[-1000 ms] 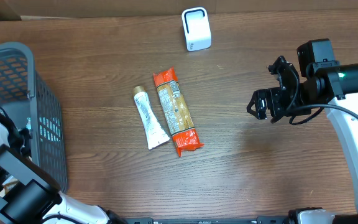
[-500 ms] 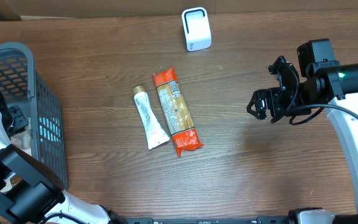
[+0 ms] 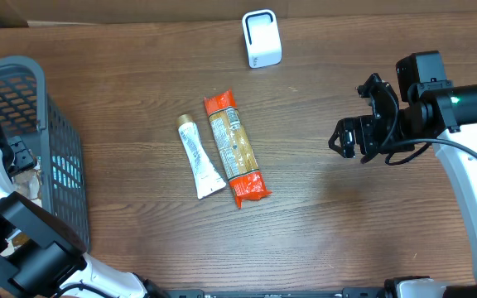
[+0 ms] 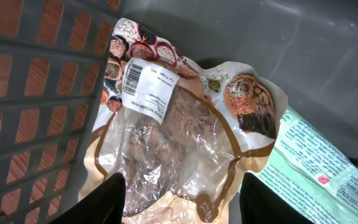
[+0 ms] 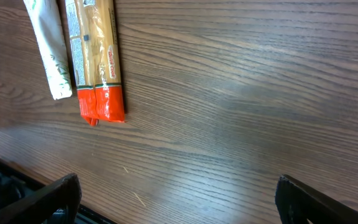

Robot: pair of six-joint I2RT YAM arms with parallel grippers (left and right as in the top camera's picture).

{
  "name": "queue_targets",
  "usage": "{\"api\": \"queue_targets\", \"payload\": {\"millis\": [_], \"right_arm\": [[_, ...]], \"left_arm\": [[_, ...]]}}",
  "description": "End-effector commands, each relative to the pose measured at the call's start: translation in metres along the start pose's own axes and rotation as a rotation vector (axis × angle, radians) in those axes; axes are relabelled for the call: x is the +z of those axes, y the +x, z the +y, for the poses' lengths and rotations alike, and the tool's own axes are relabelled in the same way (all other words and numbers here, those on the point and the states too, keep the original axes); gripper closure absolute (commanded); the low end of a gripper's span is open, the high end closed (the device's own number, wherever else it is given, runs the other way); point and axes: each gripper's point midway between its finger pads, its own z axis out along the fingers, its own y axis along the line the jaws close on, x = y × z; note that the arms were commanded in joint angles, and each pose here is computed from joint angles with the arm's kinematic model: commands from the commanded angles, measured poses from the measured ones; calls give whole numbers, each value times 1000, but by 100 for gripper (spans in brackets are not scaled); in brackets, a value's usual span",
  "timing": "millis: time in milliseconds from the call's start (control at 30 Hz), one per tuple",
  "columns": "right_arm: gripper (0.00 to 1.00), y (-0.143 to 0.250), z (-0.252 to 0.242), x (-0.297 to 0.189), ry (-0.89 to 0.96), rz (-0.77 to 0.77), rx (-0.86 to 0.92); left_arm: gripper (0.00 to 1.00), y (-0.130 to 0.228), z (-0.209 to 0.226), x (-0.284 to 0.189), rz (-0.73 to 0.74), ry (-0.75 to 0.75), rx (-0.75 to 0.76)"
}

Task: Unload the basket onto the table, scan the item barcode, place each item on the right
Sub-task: 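Reach the left gripper into the basket and grasp the clear cookie bag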

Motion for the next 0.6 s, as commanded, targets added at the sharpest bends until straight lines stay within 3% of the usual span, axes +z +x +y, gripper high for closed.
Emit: {"api": "queue_targets", "payload": {"millis": [0,567], "right_arm": [[0,-6,4,-6,-2,-29,-14],[0,-7,4,-6,-2,-33,-16]], "left_arm": [[48,-8,-16,1,-15,57,63],[49,10,-23,57,139,-75,161]]}}
